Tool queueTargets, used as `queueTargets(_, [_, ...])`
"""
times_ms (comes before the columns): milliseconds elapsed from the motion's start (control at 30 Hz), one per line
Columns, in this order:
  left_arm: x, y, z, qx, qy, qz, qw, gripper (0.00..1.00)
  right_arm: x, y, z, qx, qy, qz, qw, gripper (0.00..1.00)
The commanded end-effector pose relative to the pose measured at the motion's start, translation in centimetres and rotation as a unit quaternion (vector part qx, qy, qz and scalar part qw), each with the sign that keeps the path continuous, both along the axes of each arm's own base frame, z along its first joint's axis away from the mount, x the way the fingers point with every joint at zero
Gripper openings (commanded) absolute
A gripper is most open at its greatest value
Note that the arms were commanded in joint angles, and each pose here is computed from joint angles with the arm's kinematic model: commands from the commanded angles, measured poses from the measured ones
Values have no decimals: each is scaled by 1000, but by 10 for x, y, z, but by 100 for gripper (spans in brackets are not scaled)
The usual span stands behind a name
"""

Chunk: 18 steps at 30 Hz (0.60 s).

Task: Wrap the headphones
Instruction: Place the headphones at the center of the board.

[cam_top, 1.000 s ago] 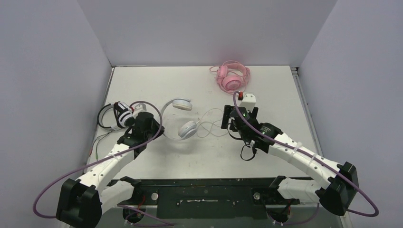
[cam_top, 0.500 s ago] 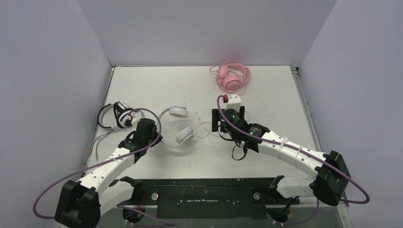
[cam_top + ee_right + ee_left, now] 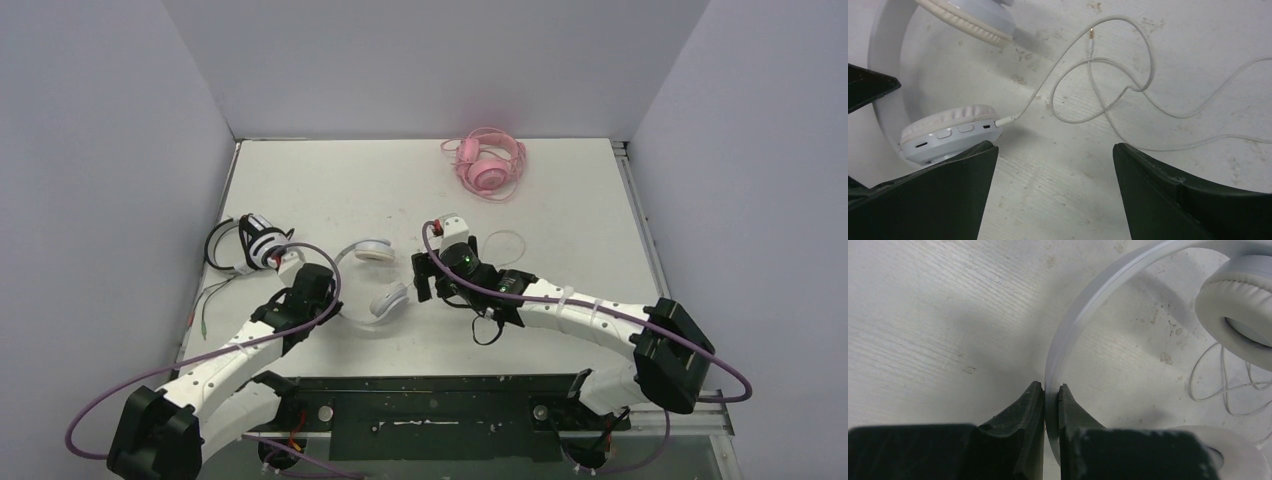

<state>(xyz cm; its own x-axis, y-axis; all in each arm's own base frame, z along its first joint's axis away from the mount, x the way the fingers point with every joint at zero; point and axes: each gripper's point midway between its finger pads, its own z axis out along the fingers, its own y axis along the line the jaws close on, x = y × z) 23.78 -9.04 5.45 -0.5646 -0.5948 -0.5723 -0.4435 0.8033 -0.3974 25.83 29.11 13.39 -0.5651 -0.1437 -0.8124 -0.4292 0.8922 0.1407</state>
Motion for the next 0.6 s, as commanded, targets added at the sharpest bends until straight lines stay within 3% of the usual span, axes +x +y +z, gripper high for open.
queueTargets(0, [11, -4, 15, -9, -26, 13, 1000, 1, -11, 42, 16, 84, 9, 54, 995, 91])
queueTargets(167, [15, -7, 17, 11, -13, -6, 1000, 34, -16, 56, 23, 97, 6, 58, 994, 100])
queueTargets(333, [19, 1, 21, 54, 4, -10, 998, 50, -16, 50, 19, 101, 1, 44, 994, 100])
queueTargets(433, [17, 10, 33, 78, 11, -3, 997, 95, -18, 43, 23, 111, -10, 35, 993, 100])
queueTargets(567, [17, 13, 51, 88, 4, -15, 996, 97, -17, 39, 34, 118, -20, 22, 993, 100])
